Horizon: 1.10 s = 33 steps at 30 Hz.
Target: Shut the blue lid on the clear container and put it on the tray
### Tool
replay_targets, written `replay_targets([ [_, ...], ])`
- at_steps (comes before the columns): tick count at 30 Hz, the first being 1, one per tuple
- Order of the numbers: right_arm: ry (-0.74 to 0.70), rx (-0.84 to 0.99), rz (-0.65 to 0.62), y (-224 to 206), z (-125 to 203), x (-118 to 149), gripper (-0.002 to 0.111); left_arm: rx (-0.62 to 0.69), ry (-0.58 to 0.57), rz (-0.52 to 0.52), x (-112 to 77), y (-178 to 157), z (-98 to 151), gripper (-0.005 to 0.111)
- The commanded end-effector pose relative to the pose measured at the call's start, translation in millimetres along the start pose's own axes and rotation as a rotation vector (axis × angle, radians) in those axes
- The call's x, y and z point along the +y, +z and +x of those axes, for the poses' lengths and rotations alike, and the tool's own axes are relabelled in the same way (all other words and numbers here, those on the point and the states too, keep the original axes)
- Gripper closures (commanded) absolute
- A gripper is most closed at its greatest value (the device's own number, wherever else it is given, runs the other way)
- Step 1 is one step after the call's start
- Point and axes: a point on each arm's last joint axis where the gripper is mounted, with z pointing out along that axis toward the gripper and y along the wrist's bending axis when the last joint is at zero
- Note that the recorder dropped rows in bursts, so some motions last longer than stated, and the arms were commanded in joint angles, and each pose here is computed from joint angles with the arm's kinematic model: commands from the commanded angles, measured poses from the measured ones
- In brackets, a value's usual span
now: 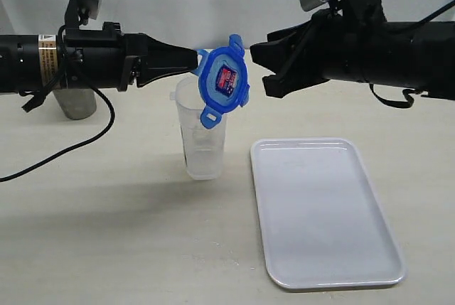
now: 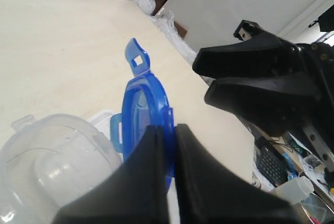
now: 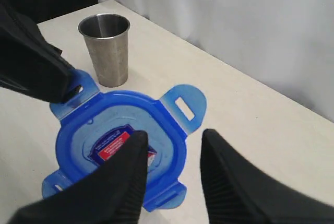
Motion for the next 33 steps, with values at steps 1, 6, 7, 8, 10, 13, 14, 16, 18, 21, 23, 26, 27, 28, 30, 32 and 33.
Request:
replay_targets([
  [1, -0.05, 0.023, 0.054, 6.4, -6.6, 9.5, 0.075, -0.034, -0.001, -0.022, 6.4, -7.9, -5.2, 0.107],
  [6, -0.079, 0.027, 0.088, 11.4, -15.2, 18.7, 0.075, -0.017, 0.013, -0.039, 10.6, -12.9, -5.0, 0.107],
  [7, -0.083, 0.017, 0.083, 11.7, -18.6, 19.9, 0.075, -0.007, 0.019, -0.039, 10.7, -12.9, -4.1, 0.107],
  [8, -0.083, 0.011, 0.077, 12.2, -20.3, 22.3, 0.075, 0.0, 0.023, -0.04, 10.7, -12.9, -3.5, 0.107],
  [10, -0.082, -0.001, 0.072, 12.4, -24.6, 23.5, 0.075, 0.012, 0.03, -0.041, 10.8, -12.9, -2.4, 0.107],
  [13, -0.06, -0.009, 0.065, 12.4, -26.1, 24.0, 0.075, 0.015, 0.032, -0.045, 11.2, -13.0, -2.1, 0.107],
  [14, -0.054, -0.009, 0.065, 12.4, -26.1, 24.0, 0.075, 0.015, 0.032, -0.045, 11.2, -13.0, -2.1, 0.107],
  [16, -0.047, -0.005, 0.068, 13.2, -25.3, 23.5, 0.075, 0.015, 0.032, -0.049, 11.6, -13.0, -2.2, 0.107],
  [18, -0.044, -0.005, 0.068, 13.1, -25.3, 23.6, 0.075, 0.014, 0.032, -0.064, 12.9, -13.1, -2.3, 0.107],
  [21, -0.037, -0.006, 0.068, 13.1, -25.3, 23.6, 0.075, 0.012, 0.03, -0.088, 15.1, -13.2, -2.5, 0.107],
  [23, -0.036, -0.009, 0.059, 13.1, -25.6, 24.4, 0.075, 0.013, 0.027, -0.094, 16.1, -13.1, -2.2, 0.107],
  [26, -0.036, -0.012, 0.05, 13.2, -25.9, 25.3, 0.075, 0.009, 0.025, -0.093, 16.0, -13.1, -2.6, 0.107],
  [27, -0.035, -0.01, 0.049, 13.9, -25.3, 25.2, 0.075, 0.007, 0.024, -0.097, 16.3, -13.1, -2.7, 0.107],
  [28, -0.035, -0.008, 0.049, 14.4, -24.8, 25.1, 0.075, 0.007, 0.024, -0.102, 16.8, -13.2, -2.8, 0.107],
  [30, -0.033, -0.001, 0.043, 16.8, -22.7, 25.1, 0.075, 0.006, 0.024, -0.115, 17.9, -13.3, -2.9, 0.107],
  [32, -0.027, 0.013, 0.025, 22.2, -18.0, 25.7, 0.075, 0.007, 0.023, -0.123, 18.6, -13.4, -2.8, 0.107],
  [33, -0.025, 0.019, 0.015, 24.7, -15.8, 26.1, 0.075, 0.007, 0.023, -0.125, 18.8, -13.4, -2.8, 0.107],
])
